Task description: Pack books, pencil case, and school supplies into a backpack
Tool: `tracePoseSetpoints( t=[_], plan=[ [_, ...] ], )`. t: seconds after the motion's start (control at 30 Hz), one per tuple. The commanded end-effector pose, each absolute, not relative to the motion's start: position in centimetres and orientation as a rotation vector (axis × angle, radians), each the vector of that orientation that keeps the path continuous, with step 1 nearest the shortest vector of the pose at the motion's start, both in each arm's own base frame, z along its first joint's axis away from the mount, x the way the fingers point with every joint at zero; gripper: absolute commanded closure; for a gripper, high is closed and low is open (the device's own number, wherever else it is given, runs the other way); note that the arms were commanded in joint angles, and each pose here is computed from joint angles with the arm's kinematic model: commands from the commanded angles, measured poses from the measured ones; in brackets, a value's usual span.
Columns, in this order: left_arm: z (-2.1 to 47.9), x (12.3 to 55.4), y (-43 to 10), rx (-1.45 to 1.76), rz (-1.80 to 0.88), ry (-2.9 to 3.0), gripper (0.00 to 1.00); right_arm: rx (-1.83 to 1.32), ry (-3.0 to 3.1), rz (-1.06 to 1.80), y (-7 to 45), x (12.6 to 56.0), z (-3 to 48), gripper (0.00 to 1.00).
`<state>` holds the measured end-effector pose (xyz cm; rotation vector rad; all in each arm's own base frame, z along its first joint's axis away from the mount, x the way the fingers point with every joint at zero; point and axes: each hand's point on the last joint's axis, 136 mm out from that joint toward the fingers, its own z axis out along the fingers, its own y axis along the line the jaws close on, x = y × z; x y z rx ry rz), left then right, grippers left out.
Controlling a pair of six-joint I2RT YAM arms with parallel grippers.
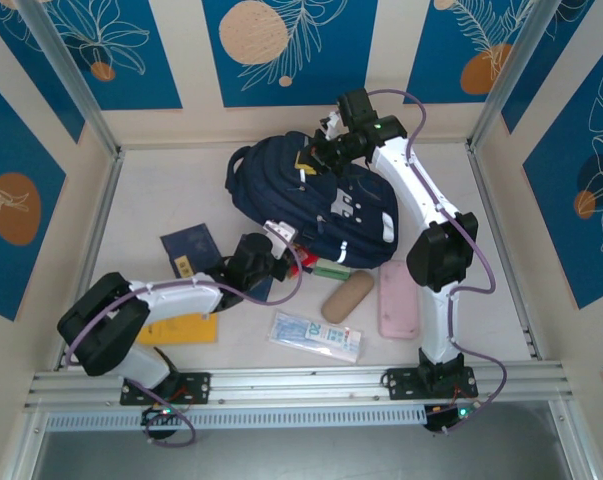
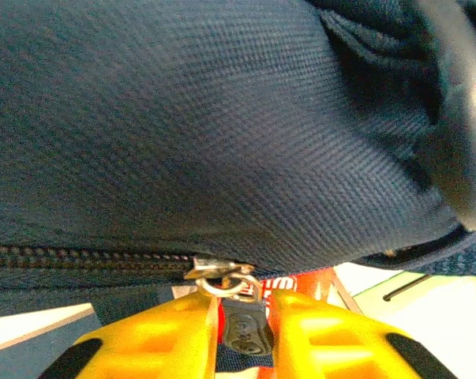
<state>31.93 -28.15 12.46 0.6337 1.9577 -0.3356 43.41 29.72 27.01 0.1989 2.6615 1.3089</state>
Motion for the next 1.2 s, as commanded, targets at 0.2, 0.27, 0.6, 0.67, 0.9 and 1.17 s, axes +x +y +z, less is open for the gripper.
tracePoseSetpoints(
  t=[0.2,0.27,0.6,0.67,0.9,1.17],
  plan=[
    [13.7,32.4,-28.8,0.606,-0.39,1.944,1.0,0.093,2.527,1.412,29.8,42.2,32.3,1.0],
    [13.9,32.2,-28.5,0.6,-0.391,1.943,1.0,0.096,2.527,1.399,29.6,42.3,32.2,1.0],
    [14.6,31.8,-25.9,0.546,-0.326,1.959,1.0,0.096,2.576,1.185,28.5,43.0,29.7,1.0],
    [14.4,32.0,-25.2,0.515,-0.322,1.98,1.0,0.087,2.582,1.149,28.4,43.0,29.4,1.0],
    [14.3,32.7,-22.5,0.372,-0.326,2.054,1.0,0.054,2.593,1.008,27.9,43.3,28.4,1.0],
    [16.3,34.4,-17.8,0.121,-0.357,2.125,1.0,-0.024,2.614,0.856,27.9,43.4,26.9,1.0]
  ],
)
